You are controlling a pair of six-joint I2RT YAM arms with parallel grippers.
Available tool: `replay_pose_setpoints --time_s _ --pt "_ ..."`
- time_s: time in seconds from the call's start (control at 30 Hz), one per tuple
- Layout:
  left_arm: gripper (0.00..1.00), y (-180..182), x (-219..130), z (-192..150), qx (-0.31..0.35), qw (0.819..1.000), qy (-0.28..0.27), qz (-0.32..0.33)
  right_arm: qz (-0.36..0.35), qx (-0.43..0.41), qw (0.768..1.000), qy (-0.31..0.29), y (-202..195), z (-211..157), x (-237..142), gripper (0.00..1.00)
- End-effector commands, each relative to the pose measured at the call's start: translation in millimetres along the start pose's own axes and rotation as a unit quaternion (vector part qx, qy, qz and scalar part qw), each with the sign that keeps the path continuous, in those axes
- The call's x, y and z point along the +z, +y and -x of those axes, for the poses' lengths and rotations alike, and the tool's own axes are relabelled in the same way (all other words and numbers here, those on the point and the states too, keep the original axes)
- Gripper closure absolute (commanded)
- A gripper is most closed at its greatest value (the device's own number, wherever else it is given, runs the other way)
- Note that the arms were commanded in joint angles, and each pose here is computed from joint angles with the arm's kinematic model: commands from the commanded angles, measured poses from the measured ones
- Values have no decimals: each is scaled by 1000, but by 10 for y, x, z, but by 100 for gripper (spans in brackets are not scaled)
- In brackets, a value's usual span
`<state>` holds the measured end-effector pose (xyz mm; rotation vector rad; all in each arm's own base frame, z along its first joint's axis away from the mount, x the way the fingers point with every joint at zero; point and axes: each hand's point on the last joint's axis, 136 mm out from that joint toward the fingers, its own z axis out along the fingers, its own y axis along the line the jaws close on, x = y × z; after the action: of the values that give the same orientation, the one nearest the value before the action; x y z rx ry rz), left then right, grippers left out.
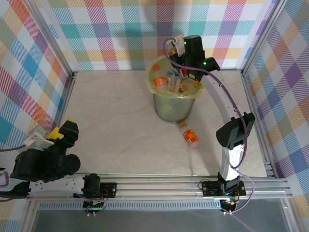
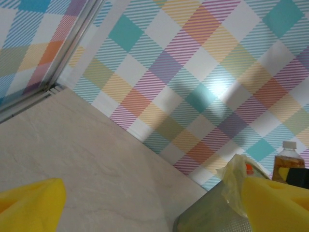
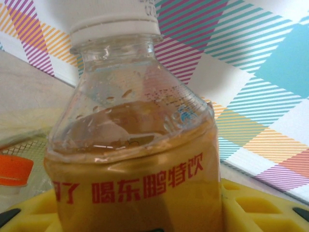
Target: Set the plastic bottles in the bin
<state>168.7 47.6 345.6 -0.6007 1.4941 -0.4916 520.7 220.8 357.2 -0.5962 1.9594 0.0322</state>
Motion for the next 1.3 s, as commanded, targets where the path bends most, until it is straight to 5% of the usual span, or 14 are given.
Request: replay_pose_setpoints --time_s 0.0,0.63,1.03,1.27 --pt "6 57 -15 279 94 991 -87 -29 15 -34 999 -13 23 88 -16 45" --pt "0 -221 -22 140 181 979 -91 -15 57 -25 998 15 193 -97 0 13" --pt "0 -258 -27 -50 210 972 -101 -1 88 -6 996 13 302 -83 -69 12" --pt "0 -268 -26 -99 202 974 -106 7 88 -9 995 40 312 -228 -68 26"
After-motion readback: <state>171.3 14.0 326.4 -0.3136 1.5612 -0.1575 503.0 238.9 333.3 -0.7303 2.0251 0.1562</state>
